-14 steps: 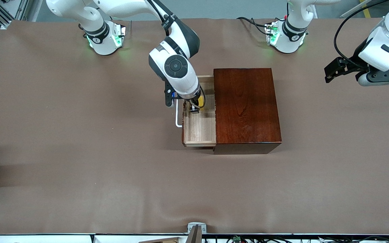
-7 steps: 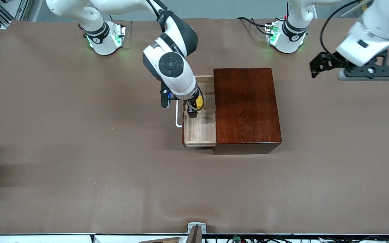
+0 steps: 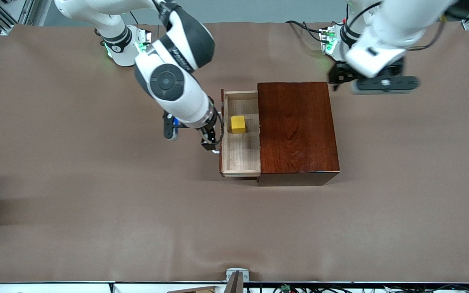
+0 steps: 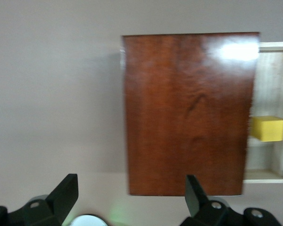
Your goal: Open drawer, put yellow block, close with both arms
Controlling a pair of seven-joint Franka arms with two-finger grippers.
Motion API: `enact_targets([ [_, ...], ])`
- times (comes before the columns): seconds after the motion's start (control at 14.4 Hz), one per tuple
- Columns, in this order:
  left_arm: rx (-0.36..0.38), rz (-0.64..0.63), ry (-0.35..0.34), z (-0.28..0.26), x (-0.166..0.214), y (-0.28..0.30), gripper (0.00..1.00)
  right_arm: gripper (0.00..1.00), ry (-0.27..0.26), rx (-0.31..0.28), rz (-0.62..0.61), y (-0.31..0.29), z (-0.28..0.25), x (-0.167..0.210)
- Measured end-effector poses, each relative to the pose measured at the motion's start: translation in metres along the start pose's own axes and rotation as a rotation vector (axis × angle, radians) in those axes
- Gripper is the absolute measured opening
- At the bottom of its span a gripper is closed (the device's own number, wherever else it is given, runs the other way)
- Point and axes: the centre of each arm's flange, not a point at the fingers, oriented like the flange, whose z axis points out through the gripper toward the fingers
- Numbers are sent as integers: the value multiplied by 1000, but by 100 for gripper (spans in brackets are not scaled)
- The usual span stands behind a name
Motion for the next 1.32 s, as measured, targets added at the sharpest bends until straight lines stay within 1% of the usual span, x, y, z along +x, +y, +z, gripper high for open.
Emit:
enact_targets([
  [0.21,-68,-62,23,18,3,66,100,100,-27,48,-10,-14,-39,32],
  [0.42,-136,-168,26,37,-5,137,100,100,-44,87,-29,-23,-71,61],
  [0.62,-202,-311,47,62,-13,212,100,100,-41,87,-79,-25,-89,80],
  [0.83,-304,-494,109,105,-12,280,100,100,-37,87,-147,-29,-106,98],
  [0.9,-326,-541,128,124,-12,299,100,100,-36,88,-162,-31,-112,106],
  [1.04,-354,-628,169,160,-18,336,100,100,-34,89,-195,-36,-125,124],
  [1.18,-399,-722,211,193,-30,369,100,100,-30,89,-260,-38,-136,141],
  [1.25,-413,-760,222,212,-37,381,100,100,-28,89,-300,-38,-141,148],
  [1.32,-410,-790,225,229,-42,390,100,100,-25,86,-336,-38,-145,155],
])
